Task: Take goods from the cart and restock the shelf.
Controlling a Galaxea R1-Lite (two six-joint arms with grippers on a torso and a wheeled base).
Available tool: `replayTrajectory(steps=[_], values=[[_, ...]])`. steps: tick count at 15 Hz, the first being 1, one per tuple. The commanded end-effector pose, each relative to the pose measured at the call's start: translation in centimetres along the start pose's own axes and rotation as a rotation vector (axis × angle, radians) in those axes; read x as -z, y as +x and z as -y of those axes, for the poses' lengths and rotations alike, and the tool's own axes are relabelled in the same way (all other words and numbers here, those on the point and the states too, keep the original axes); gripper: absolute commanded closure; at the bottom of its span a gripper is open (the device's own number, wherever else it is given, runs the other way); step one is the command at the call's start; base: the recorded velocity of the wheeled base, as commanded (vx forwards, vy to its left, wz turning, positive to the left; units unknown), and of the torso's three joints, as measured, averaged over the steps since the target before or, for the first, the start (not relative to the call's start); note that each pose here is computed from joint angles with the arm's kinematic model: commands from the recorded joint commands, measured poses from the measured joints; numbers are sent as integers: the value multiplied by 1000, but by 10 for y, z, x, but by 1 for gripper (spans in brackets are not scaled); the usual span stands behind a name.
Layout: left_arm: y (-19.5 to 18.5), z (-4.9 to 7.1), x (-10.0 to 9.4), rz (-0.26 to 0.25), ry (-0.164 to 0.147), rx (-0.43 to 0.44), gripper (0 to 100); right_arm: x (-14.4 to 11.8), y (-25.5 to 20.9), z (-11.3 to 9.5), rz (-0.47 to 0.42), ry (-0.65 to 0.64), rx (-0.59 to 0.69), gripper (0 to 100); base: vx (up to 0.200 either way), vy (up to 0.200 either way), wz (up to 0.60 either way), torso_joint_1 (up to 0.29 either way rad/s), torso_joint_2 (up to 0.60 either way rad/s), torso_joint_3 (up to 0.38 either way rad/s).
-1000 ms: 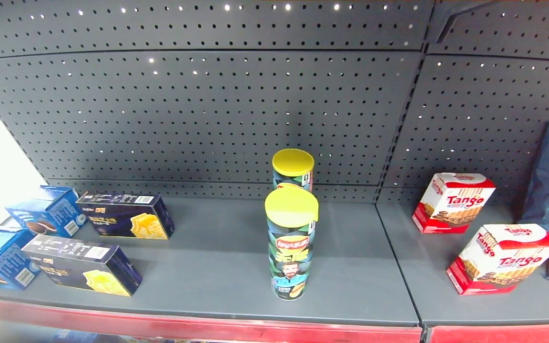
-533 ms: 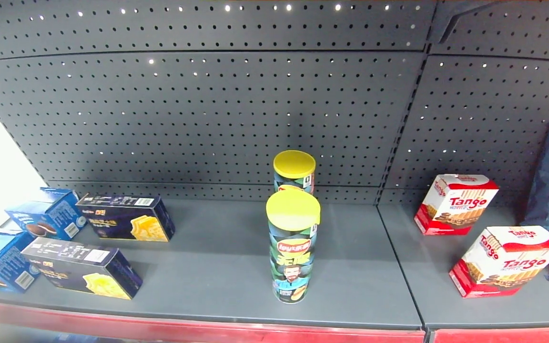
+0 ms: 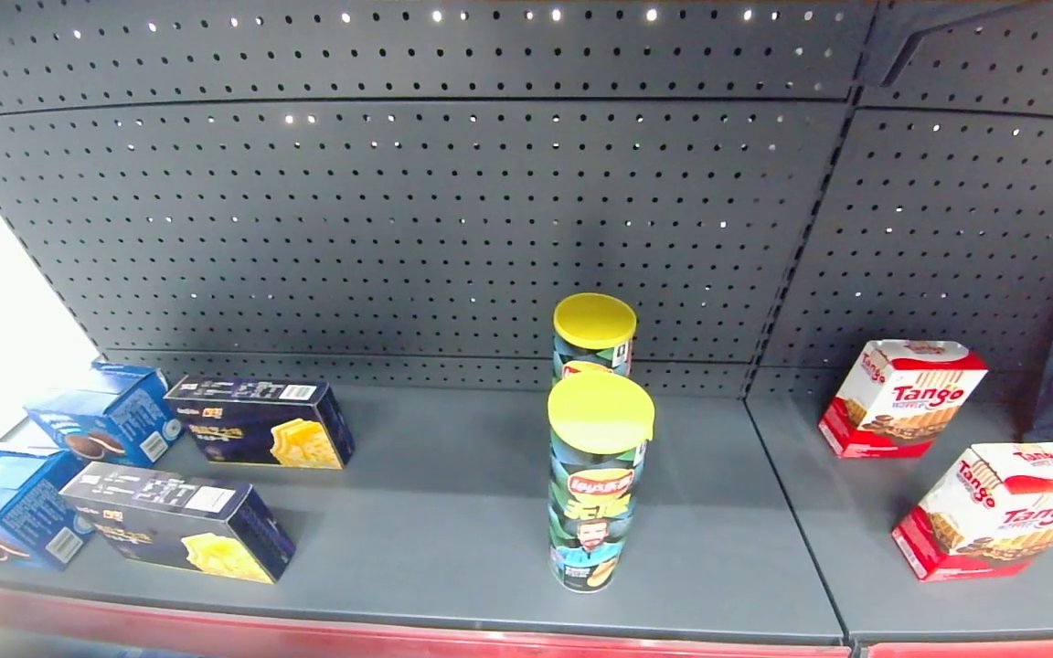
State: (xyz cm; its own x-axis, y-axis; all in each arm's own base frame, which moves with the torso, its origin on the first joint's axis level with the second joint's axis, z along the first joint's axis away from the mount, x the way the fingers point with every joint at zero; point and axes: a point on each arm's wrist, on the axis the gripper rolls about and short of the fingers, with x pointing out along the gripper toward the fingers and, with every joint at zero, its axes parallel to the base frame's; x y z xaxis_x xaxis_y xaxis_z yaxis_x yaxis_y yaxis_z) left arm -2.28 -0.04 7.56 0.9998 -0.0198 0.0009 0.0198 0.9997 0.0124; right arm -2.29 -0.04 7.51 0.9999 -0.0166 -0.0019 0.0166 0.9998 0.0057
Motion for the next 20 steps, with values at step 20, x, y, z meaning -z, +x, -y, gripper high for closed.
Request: replayTrajectory(steps=[20], values=[[0,0,0,1,-3,-3,0,0,0,0,-1,0,0,0,0,0,-30,0,0,0]])
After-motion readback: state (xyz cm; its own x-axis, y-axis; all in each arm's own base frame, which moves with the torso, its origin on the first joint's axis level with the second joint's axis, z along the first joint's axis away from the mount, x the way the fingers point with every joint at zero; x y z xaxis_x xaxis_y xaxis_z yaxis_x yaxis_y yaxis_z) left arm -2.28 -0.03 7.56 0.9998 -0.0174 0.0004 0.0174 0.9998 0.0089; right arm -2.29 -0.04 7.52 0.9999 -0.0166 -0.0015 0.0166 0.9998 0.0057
